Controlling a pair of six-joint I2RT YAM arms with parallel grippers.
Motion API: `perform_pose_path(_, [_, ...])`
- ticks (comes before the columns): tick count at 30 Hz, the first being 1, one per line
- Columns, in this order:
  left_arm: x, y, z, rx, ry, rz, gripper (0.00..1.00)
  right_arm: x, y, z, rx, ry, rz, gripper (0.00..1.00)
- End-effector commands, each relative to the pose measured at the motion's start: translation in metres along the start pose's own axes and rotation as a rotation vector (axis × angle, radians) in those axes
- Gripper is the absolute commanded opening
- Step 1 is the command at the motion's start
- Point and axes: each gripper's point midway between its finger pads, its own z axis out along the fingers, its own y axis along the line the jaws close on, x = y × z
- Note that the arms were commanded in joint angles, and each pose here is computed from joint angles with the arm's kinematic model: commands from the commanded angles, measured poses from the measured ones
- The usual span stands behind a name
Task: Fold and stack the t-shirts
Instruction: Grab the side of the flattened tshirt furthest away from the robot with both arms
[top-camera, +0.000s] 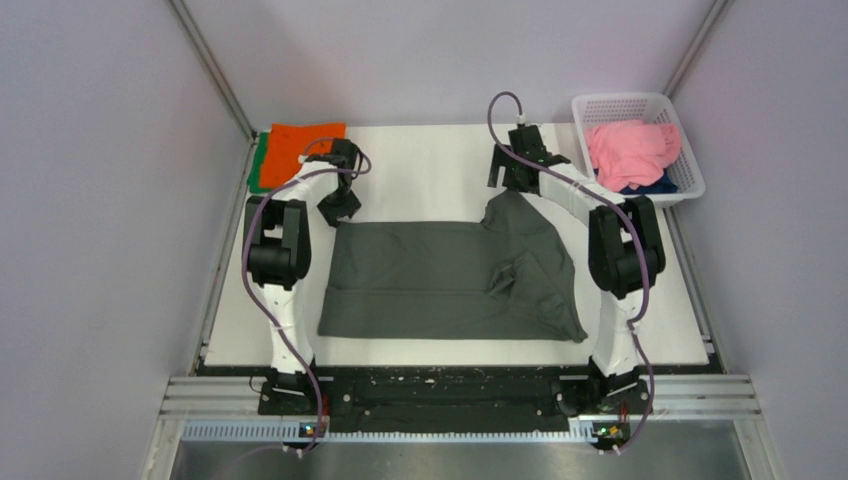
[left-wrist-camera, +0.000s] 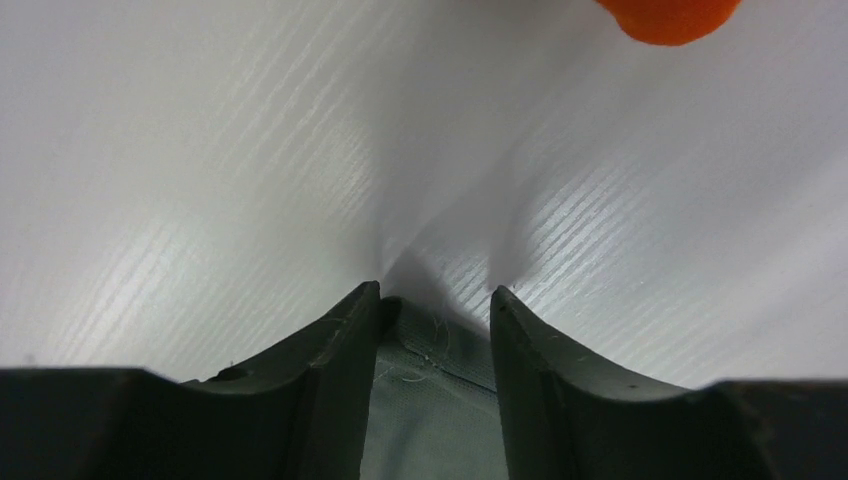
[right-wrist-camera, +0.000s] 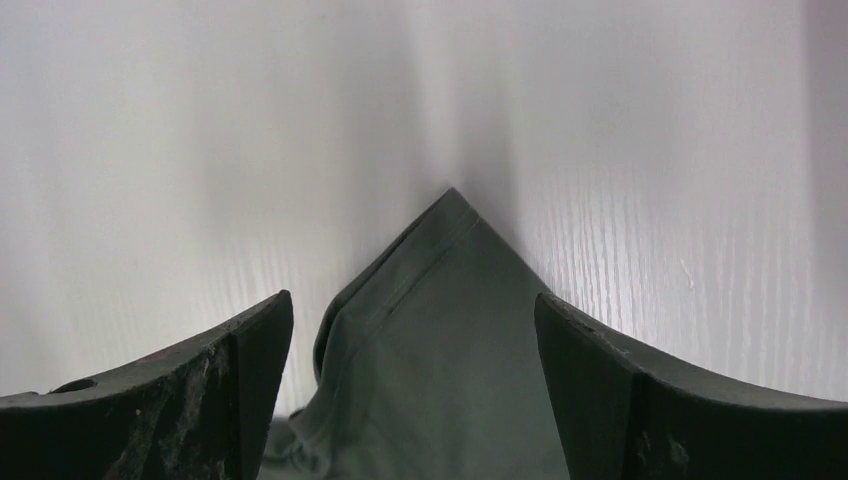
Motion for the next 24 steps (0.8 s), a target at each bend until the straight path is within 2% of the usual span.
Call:
perform_pose_path(1, [0.010, 0.000, 0.002, -0.015, 0.059, -0.030, 0.39, -0.013, -0.005, 0.031, 0.060, -0.031, 0.002, 0.87])
perform_pose_path(4, [0.017, 0.005, 0.005, -0.031, 0.076, -0.035, 0.15, -0.008, 0.000, 0.045, 0.057, -0.011, 0.003, 0.85])
perform_pose_path(7, [0.017, 0.005, 0.002, -0.026, 0.078, -0.036, 0.00, -0.001, 0.000, 0.054, 0.083, -0.011, -0.017, 0.82])
perform_pose_path(10, [0.016, 0.005, -0.004, -0.019, 0.075, -0.039, 0.00, 0.008, -0.001, 0.058, 0.111, -0.002, -0.055, 0.76])
perform_pose_path(12, [0.014, 0.005, -0.010, -0.009, 0.068, -0.046, 0.00, 0.016, -0.006, 0.058, 0.150, 0.006, -0.086, 0.68])
perform_pose_path(17, [0.010, 0.006, -0.023, 0.022, 0.052, -0.058, 0.00, 0.024, -0.015, 0.045, 0.189, 0.002, -0.102, 0.38])
perform_pose_path(22, [0.008, 0.002, -0.032, 0.059, 0.051, -0.058, 0.00, 0.004, 0.000, 0.030, 0.112, -0.069, -0.123, 0.04])
perform_pose_path(24, [0.010, 0.001, -0.036, 0.074, 0.053, -0.056, 0.00, -0.010, 0.008, 0.018, 0.075, -0.119, -0.154, 0.00])
